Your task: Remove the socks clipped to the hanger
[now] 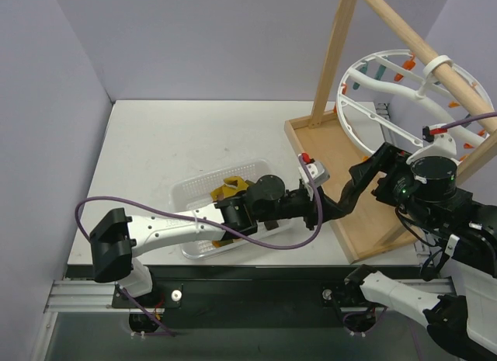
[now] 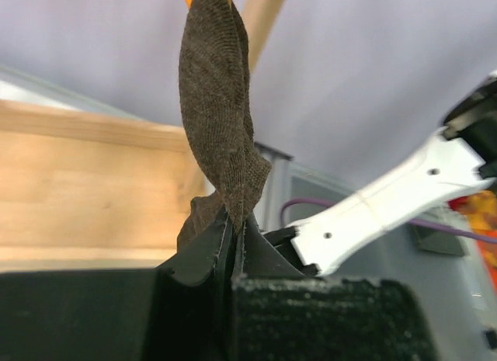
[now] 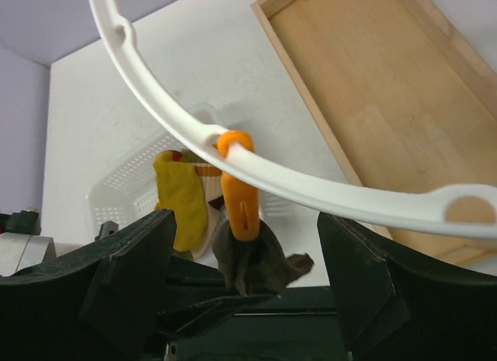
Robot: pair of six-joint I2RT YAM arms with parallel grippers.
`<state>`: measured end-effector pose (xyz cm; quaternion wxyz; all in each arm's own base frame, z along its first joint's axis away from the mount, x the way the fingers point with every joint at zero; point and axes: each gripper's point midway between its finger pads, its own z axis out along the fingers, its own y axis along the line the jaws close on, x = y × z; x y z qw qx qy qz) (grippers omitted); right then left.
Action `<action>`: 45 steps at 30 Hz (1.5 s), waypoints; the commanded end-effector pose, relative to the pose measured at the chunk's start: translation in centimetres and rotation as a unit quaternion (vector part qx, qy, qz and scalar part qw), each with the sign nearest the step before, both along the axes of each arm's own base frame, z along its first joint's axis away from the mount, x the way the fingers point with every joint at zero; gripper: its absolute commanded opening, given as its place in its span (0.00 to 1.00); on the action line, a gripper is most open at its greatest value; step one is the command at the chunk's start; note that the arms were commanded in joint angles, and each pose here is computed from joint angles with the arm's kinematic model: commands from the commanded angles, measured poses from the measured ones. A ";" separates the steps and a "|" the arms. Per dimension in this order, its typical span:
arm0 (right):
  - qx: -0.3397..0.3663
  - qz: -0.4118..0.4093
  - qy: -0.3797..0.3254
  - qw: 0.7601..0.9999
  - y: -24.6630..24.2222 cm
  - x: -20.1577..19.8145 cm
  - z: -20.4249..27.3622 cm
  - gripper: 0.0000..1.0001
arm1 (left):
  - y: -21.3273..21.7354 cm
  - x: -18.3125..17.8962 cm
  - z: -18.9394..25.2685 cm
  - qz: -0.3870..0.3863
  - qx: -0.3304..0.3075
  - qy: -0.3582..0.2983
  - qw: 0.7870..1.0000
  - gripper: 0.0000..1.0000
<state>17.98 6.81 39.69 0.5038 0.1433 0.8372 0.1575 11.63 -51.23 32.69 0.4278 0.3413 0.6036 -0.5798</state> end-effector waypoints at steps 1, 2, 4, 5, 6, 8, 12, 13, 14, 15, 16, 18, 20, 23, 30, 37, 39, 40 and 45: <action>-0.058 -0.039 0.036 0.997 -2.5 -0.7 -1.3 0.74 | 0.5 1.2 -0.1 0.060 0.051 -0.058 0.995 0.00; -0.057 -0.041 0.035 0.997 -2.5 -0.7 -1.2 0.73 | 0.5 1.3 -0.6 0.066 0.064 -0.061 0.994 0.00; -0.054 -0.043 0.033 0.997 -2.5 -0.7 -1.0 0.72 | 0.4 1.6 -0.4 0.092 0.076 -0.079 0.990 0.00; -0.052 -0.044 0.032 0.997 -2.5 -0.7 -0.9 0.71 | 0.4 1.7 -1.0 0.097 0.092 -0.083 0.988 0.00; -0.051 -0.043 0.032 0.997 -2.5 -0.7 -0.9 0.71 | 0.4 1.6 -1.0 0.101 0.097 -0.090 0.986 0.00; -0.054 -0.042 0.036 0.997 -2.3 -0.6 -1.1 0.71 | 0.1 1.5 -1.1 0.108 0.109 -0.105 0.983 0.00; -0.056 -0.037 0.032 0.997 -2.0 -0.2 -1.3 0.71 | -0.3 0.8 -1.0 0.108 0.113 -0.124 0.980 0.00; -0.055 -0.033 0.031 0.997 -1.9 -0.2 -1.5 0.70 | -0.4 0.8 -1.2 0.109 0.118 -0.129 0.979 0.00; -0.050 -0.031 0.026 0.998 -1.7 -0.1 -1.4 0.70 | -0.4 0.9 -1.1 0.113 0.119 -0.130 0.978 0.00; -0.041 -0.033 0.019 0.998 -1.6 0.0 -1.2 0.68 | -0.5 0.8 -1.3 0.115 0.123 -0.133 0.977 0.00; -0.033 -0.036 0.014 0.999 -1.7 -0.1 -1.0 0.66 | -0.5 0.9 -1.5 0.118 0.130 -0.136 0.975 0.00; -0.032 -0.039 0.017 0.999 -1.5 0.1 -1.0 0.64 | -0.7 1.0 -1.7 0.126 0.138 -0.147 0.971 0.00; -0.032 -0.045 0.019 0.998 -1.6 0.2 -1.0 0.61 | -0.7 1.2 -1.6 0.137 0.147 -0.154 0.968 0.00; -0.049 -0.060 0.040 0.996 -2.1 0.1 -1.6 0.59 | -0.7 1.2 -2.8 0.143 0.177 -0.171 0.958 0.00; -0.098 -0.102 0.068 0.988 -3.8 -0.1 -1.9 0.60 | -0.9 2.1 -3.9 0.171 0.221 -0.210 0.937 0.00; -0.139 -0.125 0.072 0.980 -4.1 0.5 -1.5 0.61 | -1.1 2.3 -4.1 0.180 0.229 -0.220 0.931 0.00; -0.156 -0.130 0.081 0.976 -4.1 0.6 -1.6 0.62 | -1.1 2.4 -4.2 0.180 0.230 -0.220 0.931 0.00; -0.157 -0.133 0.079 0.975 -4.1 0.7 -1.4 0.62 | -1.1 2.3 -4.2 0.179 0.231 -0.221 0.930 0.00; -0.176 -0.132 0.089 0.971 -3.6 1.2 -1.9 0.62 | -1.1 2.2 -4.2 0.178 0.232 -0.224 0.930 0.00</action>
